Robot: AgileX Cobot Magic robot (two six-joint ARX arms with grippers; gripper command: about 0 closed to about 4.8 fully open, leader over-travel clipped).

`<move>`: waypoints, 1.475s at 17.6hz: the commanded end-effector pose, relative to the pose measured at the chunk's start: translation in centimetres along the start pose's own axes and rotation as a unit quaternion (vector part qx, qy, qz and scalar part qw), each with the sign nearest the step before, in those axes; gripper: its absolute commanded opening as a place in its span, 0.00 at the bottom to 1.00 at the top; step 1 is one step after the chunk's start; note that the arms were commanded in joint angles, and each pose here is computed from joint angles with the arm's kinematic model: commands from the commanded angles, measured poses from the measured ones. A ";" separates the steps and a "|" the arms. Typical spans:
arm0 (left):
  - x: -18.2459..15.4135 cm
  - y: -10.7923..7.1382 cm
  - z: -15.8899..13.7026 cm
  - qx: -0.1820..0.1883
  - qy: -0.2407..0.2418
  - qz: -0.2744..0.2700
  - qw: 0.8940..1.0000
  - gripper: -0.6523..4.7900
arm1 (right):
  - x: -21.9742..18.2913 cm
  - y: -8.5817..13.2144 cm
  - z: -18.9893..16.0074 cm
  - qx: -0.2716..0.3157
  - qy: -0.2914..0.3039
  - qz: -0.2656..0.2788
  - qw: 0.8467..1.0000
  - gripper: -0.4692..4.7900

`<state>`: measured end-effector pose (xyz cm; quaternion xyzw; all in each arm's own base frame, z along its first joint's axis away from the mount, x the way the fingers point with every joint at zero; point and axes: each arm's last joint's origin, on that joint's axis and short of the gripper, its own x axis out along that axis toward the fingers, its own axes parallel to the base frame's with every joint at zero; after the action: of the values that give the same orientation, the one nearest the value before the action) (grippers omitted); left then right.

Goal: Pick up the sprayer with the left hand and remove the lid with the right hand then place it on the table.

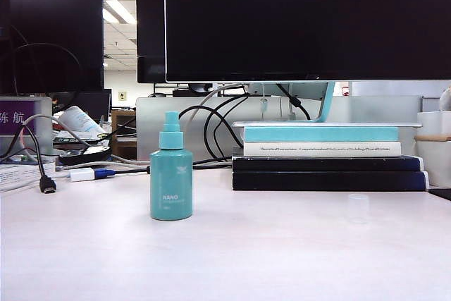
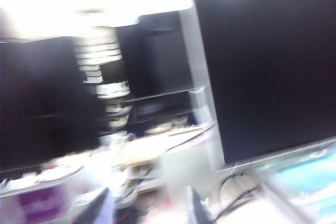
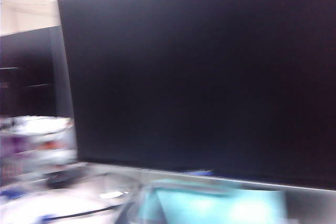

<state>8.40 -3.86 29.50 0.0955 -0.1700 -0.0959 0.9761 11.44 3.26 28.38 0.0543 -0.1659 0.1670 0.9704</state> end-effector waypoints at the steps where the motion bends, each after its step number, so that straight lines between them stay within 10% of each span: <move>1: -2.2 0.7 -0.4 0.017 0.034 0.019 0.999 0.37 | -2.4 -0.5 0.2 -0.015 0.023 -0.118 0.993 0.08; 6: -3.2 0.3 -2.2 0.001 0.123 -0.013 0.992 0.11 | -3.1 -0.6 -3.1 0.001 0.073 -0.110 0.991 0.08; 9: -3.4 0.1 -2.9 0.005 0.156 -0.022 0.987 0.11 | -3.7 -0.8 -6.8 0.010 0.125 -0.107 0.986 0.08; 11: -3.4 0.0 -3.3 -0.074 0.165 -0.016 0.983 0.11 | -3.9 -0.9 -7.7 0.015 0.137 -0.109 0.984 0.08; 14: -3.3 -1.3 -5.8 -0.082 0.190 -0.080 0.975 0.11 | -4.0 -0.9 -7.3 0.013 0.112 -0.106 0.988 0.08; 26: -3.0 -1.7 -7.1 -0.109 0.175 -0.050 0.977 0.11 | -5.1 -1.0 -10.8 0.009 0.184 -0.105 0.977 0.11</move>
<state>7.87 -3.71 21.54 0.0144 0.0247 -0.1458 0.9889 10.54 2.49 16.37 0.0473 0.0306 0.0739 0.9957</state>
